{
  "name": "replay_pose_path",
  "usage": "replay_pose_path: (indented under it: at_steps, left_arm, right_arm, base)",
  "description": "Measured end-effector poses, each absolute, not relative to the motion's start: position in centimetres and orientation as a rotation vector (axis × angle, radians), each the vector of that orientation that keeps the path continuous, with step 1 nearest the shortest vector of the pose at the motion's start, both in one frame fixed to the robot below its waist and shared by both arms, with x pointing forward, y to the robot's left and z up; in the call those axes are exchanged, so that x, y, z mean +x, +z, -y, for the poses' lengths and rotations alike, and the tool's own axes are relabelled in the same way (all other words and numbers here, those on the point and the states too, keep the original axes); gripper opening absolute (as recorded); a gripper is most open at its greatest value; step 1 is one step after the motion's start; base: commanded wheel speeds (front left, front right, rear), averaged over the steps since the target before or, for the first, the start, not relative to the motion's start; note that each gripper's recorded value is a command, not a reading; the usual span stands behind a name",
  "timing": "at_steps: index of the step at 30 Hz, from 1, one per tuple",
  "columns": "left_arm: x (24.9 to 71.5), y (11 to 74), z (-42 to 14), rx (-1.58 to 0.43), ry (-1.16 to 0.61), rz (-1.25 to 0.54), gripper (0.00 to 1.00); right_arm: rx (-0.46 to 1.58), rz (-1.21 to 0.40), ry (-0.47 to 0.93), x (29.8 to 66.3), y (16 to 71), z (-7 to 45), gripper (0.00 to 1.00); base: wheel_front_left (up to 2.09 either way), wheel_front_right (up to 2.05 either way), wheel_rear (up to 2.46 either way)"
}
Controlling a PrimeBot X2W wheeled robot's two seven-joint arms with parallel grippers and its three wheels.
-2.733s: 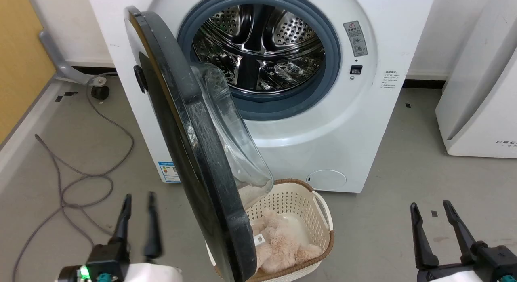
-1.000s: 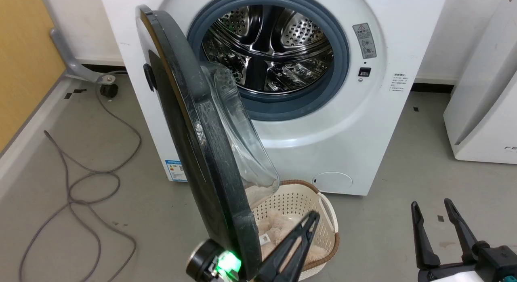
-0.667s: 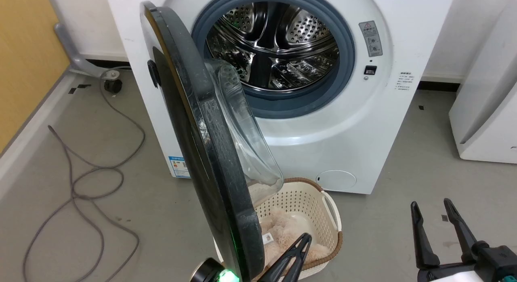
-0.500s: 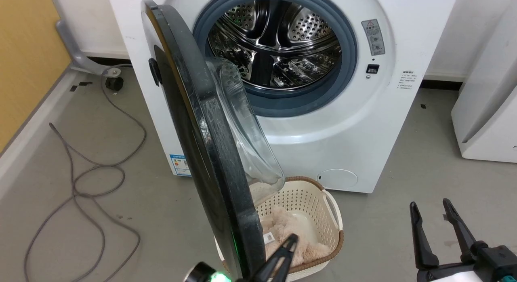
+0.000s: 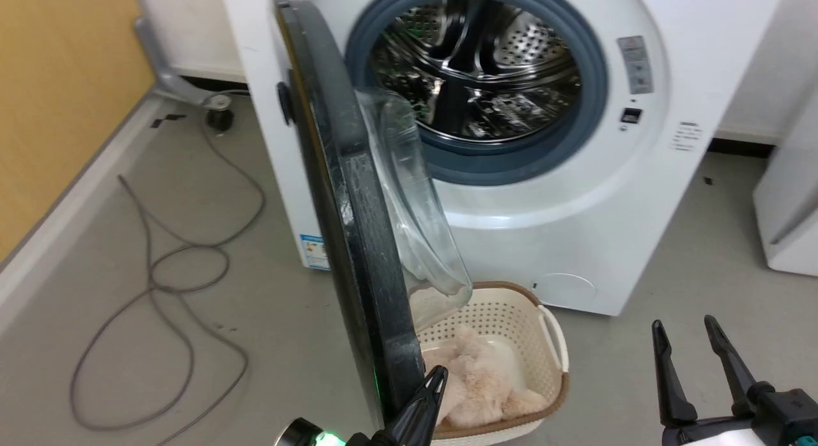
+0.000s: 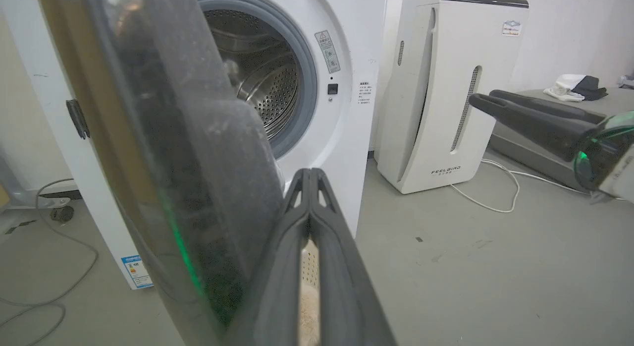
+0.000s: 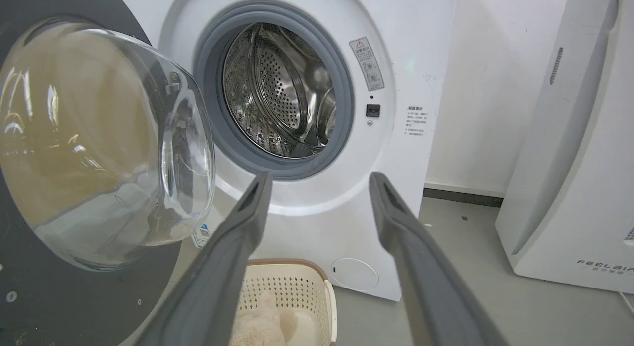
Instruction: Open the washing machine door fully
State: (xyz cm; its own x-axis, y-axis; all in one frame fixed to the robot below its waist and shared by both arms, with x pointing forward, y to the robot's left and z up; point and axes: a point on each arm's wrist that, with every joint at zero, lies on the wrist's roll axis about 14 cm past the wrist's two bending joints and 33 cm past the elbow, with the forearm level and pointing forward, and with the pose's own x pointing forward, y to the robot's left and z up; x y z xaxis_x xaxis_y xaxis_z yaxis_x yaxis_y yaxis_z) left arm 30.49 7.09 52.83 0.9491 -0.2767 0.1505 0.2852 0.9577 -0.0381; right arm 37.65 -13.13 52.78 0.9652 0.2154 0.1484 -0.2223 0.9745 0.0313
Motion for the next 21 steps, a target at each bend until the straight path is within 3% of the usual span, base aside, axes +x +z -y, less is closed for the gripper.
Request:
replay_pose_path:
  at_steps: [21]
  left_arm:
    - [27.9,52.4,-14.4,-0.043,-0.014,0.137,0.0]
  right_arm:
    - [0.064,0.135,0.42,39.5,52.6,6.1,1.0]
  base:
    - [0.0,0.0,0.0]
